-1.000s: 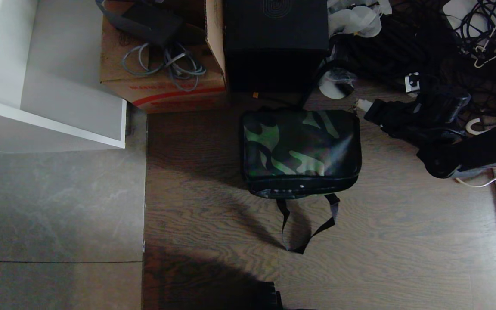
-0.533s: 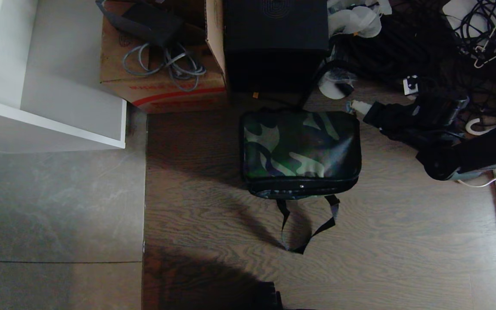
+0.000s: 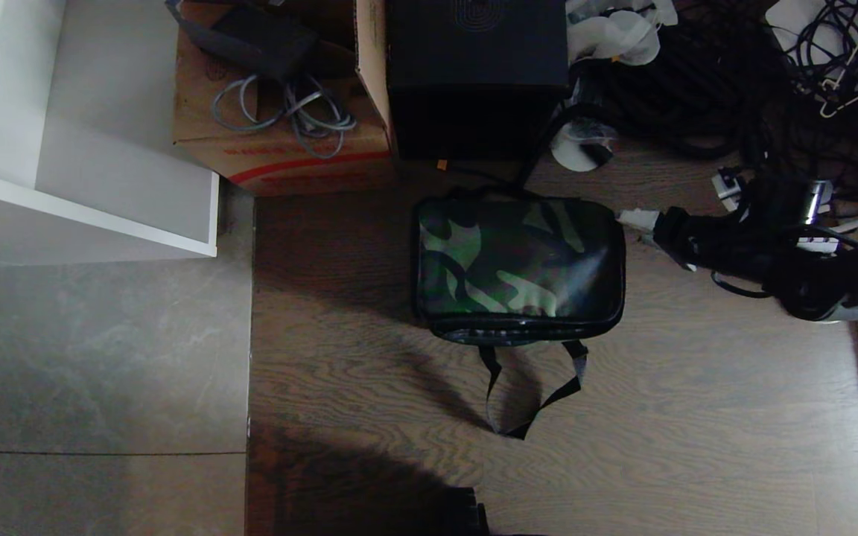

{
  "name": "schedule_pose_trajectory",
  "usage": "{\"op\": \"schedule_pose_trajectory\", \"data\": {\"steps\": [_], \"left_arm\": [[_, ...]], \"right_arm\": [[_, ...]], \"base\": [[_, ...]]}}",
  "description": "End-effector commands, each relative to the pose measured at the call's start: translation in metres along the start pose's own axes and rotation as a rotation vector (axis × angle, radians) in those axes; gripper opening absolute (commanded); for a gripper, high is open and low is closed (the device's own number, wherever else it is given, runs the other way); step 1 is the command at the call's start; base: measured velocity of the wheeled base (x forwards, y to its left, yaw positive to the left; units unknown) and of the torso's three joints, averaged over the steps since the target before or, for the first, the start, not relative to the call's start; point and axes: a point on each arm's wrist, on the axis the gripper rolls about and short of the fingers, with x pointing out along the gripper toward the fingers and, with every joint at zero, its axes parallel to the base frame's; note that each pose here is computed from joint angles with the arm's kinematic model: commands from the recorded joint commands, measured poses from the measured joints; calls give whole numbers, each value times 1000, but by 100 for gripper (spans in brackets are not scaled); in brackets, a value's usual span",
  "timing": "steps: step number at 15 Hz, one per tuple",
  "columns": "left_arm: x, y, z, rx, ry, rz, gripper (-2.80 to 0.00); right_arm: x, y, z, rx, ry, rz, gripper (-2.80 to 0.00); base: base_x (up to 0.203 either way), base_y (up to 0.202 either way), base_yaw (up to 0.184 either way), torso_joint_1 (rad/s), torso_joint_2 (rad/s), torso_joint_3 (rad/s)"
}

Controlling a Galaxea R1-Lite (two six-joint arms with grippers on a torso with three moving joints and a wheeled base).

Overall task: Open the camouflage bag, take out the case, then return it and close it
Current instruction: Open the top of the storage box

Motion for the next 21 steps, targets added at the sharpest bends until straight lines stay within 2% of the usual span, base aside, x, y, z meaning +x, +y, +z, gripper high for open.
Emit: {"op": "schedule_pose_trajectory", "data": {"steps": [1, 5, 8, 9, 11, 14, 17, 21], "left_arm": [[1, 0, -2, -1, 8, 1, -280], [1, 0, -2, -1, 8, 1, -280], [1, 0, -2, -1, 8, 1, -280], [1, 0, -2, 0, 8, 1, -280], [1, 0, -2, 0, 8, 1, -280], [1, 0, -3, -1, 9, 1, -280], [1, 0, -2, 0, 8, 1, -280], [1, 0, -3, -1, 10, 1, -280]], "right_arm": [[-21, 13, -3, 84, 82, 25, 0], [-22, 16, -2, 77, 70, 46, 0], [-22, 29, -23, 112, 155, 47, 0], [-20, 33, -34, 144, 193, 49, 0], [-16, 43, -41, 211, 217, 64, 0], [-13, 46, -46, 219, 238, 73, 0], [-14, 47, -41, 214, 230, 80, 0], [-16, 47, -51, 245, 288, 45, 0]], "base": [[0, 0, 0, 0, 0, 0], [0, 0, 0, 0, 0, 0], [0, 0, 0, 0, 0, 0], [0, 0, 0, 0, 0, 0], [0, 0, 0, 0, 0, 0], [0, 0, 0, 0, 0, 0], [0, 0, 0, 0, 0, 0], [0, 0, 0, 0, 0, 0]]}}
